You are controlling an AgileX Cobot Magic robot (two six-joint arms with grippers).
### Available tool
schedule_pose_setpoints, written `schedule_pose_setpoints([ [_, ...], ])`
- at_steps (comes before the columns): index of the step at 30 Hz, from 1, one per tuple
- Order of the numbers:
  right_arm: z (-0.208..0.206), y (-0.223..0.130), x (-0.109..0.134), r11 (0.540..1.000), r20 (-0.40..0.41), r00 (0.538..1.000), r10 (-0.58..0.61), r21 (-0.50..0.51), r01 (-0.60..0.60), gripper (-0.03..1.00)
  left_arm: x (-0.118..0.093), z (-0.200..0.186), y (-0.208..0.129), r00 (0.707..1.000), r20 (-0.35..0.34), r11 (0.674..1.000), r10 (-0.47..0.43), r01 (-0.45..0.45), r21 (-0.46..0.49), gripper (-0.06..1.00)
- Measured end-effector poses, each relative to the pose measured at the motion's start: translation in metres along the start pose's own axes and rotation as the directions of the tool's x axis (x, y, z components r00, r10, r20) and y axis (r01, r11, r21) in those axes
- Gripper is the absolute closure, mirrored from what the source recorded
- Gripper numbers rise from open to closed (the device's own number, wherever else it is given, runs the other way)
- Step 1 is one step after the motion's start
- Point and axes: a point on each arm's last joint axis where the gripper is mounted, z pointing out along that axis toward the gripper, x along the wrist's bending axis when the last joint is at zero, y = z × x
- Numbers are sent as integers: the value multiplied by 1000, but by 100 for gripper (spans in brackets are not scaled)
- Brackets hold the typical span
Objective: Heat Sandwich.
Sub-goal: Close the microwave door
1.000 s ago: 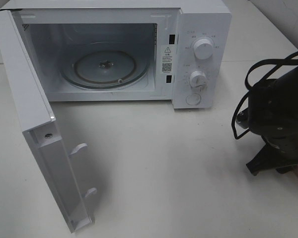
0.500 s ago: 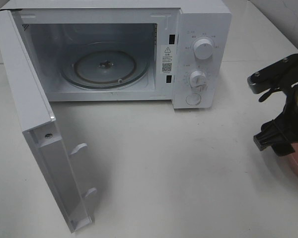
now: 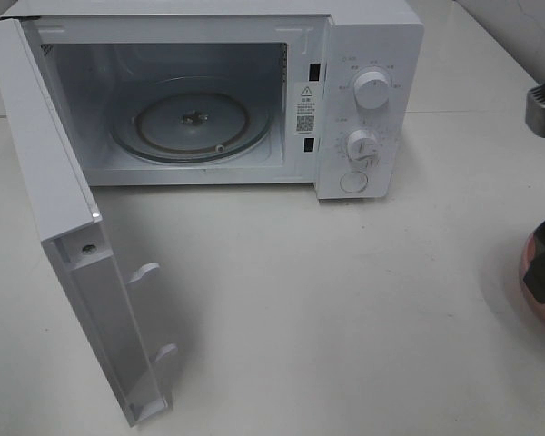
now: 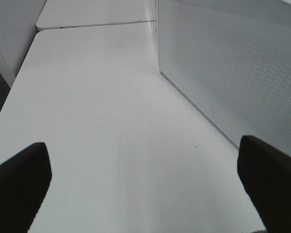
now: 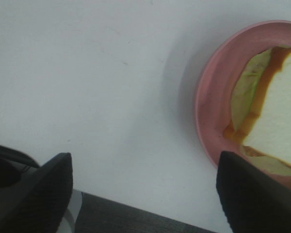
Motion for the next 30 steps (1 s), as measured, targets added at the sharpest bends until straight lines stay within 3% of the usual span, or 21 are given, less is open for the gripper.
schedule_pose_setpoints([
  [2, -15, -12, 1, 1000, -56, 998, -12, -26, 11, 19, 0, 0, 0, 1000, 0, 1000, 0, 0, 0, -5],
  [6, -31, -26, -1, 997, -90, 996, -27, -71, 21, 20, 0, 0, 0, 1000, 0, 1000, 0, 0, 0, -5],
  [15, -69, -75, -12, 969, -114, 993, -20, -248, -9, 20, 0, 0, 0, 1000, 0, 1000, 0, 0, 0, -5],
  [21, -73, -121, -17, 912, -122, 992, 35, -401, -81, 20, 0, 0, 0, 1000, 0, 1000, 0, 0, 0, -5],
  [25, -68, -135, -18, 893, -98, 992, 86, -435, -120, 20, 0, 0, 0, 1000, 0, 1000, 0, 0, 0, -5],
  [29, -60, -152, -16, 847, -62, 983, 171, -501, -179, 20, 0, 0, 0, 1000, 0, 1000, 0, 0, 0, -5],
  [30, -56, -158, -14, 818, -57, 976, 208, -538, -206, 20, 0, 0, 0, 1000, 0, 1000, 0, 0, 0, -5],
])
